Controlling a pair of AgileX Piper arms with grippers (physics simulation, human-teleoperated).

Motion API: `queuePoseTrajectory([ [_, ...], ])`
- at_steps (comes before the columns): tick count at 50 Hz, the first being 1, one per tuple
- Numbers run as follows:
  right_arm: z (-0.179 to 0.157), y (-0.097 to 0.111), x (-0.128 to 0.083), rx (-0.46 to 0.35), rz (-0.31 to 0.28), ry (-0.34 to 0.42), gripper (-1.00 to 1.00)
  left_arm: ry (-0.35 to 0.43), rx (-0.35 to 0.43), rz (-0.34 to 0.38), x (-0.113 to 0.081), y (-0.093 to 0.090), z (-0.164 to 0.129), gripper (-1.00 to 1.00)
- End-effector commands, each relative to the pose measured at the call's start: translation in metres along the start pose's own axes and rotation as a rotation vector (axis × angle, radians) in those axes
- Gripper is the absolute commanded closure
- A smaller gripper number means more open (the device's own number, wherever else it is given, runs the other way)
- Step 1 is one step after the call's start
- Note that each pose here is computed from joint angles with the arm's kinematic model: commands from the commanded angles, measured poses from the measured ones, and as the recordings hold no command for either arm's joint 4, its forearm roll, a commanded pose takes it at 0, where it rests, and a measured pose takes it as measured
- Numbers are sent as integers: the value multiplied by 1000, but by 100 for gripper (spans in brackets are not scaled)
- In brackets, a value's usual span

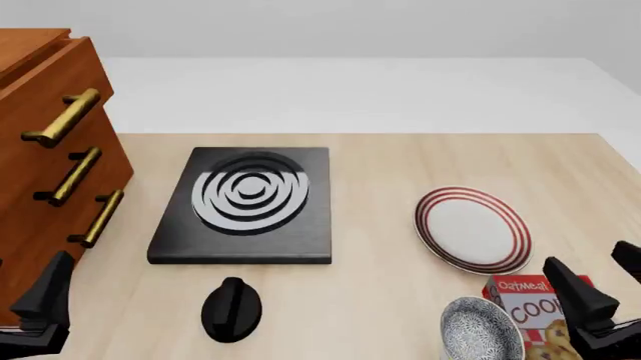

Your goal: Pick the akita bowl on the ramekin and place it on the plate.

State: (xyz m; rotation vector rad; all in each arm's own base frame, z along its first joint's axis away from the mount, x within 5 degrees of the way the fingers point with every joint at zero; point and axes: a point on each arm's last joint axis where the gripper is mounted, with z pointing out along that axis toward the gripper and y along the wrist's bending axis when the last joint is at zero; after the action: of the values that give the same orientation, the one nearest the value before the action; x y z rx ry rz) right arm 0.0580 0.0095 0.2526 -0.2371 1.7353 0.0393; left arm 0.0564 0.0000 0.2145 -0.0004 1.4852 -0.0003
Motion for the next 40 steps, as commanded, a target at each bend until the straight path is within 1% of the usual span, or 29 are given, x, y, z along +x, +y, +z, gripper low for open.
queuePoseTrajectory([
  [1, -4, 4, -25, -127, -105, 85, -100, 0, 0, 0, 0, 0, 0, -100],
  [5, -5, 6, -35, -169, -144, 102, -100, 0, 0, 0, 0, 0, 0, -100],
  [7, -2, 7, -38, -193, -177, 136, -100, 0, 0, 0, 0, 0, 0, -100],
  [8, -2, 8, -43, -213, -181, 147, -100, 0, 0, 0, 0, 0, 0, -100],
  [9, -2, 8, -43, -213, -181, 147, -100, 0, 0, 0, 0, 0, 0, -100],
  [10, -1, 9, -45, -230, -185, 165, -100, 0, 0, 0, 0, 0, 0, -100],
  [11, 4, 12, -44, -261, -199, 204, -100, 0, 0, 0, 0, 0, 0, -100],
  [12, 4, 12, -44, -261, -199, 204, -100, 0, 0, 0, 0, 0, 0, -100],
  [13, 4, 12, -44, -270, -213, 209, -100, 0, 0, 0, 0, 0, 0, -100],
  [14, 6, 14, -43, -288, -227, 224, -100, 0, 0, 0, 0, 0, 0, -100],
  [15, 9, 18, -42, -320, -219, 258, -100, 0, 0, 0, 0, 0, 0, -100],
  [16, 11, 18, -41, -326, -230, 278, -100, 0, 0, 0, 0, 0, 0, -100],
  [17, 11, 19, -40, -331, -244, 285, -100, 0, 0, 0, 0, 0, 0, -100],
  [18, 13, 20, -37, -345, -285, 300, -100, 0, 0, 0, 0, 0, 0, -100],
  [19, 14, 22, -35, -367, -306, 318, -100, 0, 0, 0, 0, 0, 0, -100],
  [22, 17, 27, -40, -408, -295, 342, -100, 0, 0, 0, 0, 0, 0, -100],
  [23, 18, 27, -41, -415, -299, 346, -100, 0, 0, 0, 0, 0, 0, -100],
  [24, 20, 29, -39, -424, -323, 361, -100, 0, 0, 0, 0, 0, 0, -100],
  [25, 21, 30, -39, -434, -335, 367, -100, 0, 0, 0, 0, 0, 0, -100],
  [26, 21, 30, -40, -432, -328, 370, -100, 0, 0, 0, 0, 0, 0, -100],
  [28, 25, 33, -32, -457, -377, 389, -100, 0, 0, 0, 0, 0, 0, -100],
  [29, 27, 35, -29, -469, -387, 401, -100, 0, 0, 0, 0, 0, 0, -100],
  [34, 31, 38, -26, -487, -409, 426, -100, 0, 0, 0, 0, 0, 0, -100],
  [35, 33, 39, -24, -492, -413, 450, -100, 0, 0, 0, 0, 0, 0, -100],
  [36, 33, 39, -24, -492, -413, 450, -100, 0, 0, 0, 0, 0, 0, -100],
  [37, 32, 39, -25, -498, -426, 460, -100, 0, 0, 0, 0, 0, 0, -100],
  [40, 33, 41, -24, -514, -435, 494, -100, 0, 0, 0, 0, 0, 0, -100],
])
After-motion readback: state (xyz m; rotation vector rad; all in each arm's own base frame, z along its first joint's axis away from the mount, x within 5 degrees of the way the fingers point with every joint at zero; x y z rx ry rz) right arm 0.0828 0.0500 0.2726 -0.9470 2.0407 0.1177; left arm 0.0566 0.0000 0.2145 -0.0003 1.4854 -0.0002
